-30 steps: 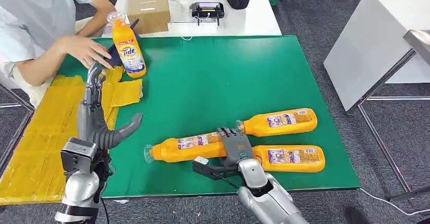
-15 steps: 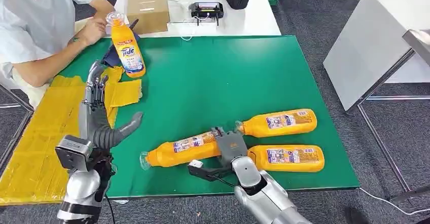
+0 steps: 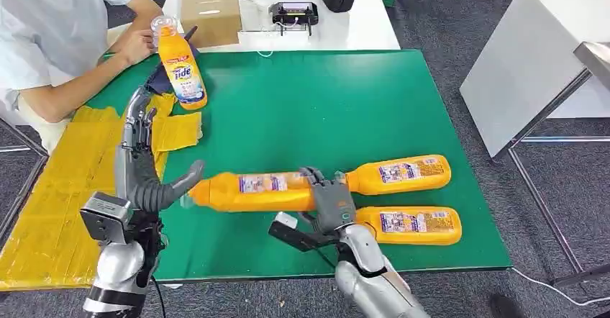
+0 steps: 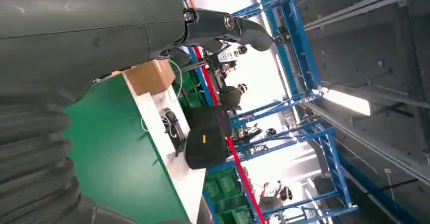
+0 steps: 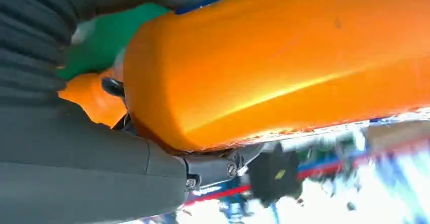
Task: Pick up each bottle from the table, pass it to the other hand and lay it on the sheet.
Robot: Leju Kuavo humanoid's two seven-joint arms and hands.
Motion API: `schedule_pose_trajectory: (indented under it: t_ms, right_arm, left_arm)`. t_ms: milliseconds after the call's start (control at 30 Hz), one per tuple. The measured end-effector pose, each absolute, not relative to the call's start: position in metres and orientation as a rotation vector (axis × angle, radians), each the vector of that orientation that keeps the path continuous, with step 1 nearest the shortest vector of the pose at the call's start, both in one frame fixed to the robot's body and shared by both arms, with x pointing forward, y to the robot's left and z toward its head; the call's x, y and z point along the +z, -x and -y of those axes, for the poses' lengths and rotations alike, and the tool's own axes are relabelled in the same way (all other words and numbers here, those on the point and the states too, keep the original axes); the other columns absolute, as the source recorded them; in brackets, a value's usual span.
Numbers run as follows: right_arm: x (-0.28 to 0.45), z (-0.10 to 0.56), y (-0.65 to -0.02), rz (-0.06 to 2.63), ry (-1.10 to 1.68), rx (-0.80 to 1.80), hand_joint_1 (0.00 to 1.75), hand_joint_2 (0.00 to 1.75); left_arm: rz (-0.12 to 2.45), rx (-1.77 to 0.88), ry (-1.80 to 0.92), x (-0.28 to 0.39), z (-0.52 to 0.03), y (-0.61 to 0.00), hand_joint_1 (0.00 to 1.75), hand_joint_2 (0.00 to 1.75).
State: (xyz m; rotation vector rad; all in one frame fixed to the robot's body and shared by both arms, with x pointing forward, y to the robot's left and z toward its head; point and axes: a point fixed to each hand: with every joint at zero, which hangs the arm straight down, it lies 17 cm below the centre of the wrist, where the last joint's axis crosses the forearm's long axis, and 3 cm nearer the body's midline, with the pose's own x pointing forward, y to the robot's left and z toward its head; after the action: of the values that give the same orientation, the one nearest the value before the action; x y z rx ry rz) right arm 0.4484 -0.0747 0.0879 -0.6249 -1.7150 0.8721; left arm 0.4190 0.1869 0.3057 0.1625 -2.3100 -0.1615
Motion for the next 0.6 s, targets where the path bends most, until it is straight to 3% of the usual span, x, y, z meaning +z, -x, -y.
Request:
schedule_pose_trajectory:
  t_ms: [433, 600]
  right_arm:
    - [0.157, 0.144, -0.447, 1.87, 0.543, 0.341, 1.75, 1.75]
    - [0.165, 0.167, -0.444, 1.87, 0.56, 0.255, 1.75, 1.75]
  left_arm:
    - [2.317, -0.172, -0.141, 0.303, -0.175, -0.413, 0.0, 1.75]
    - [2.307, -0.152, -0.143, 0.297, -0.177, -0.41, 0.0, 1.75]
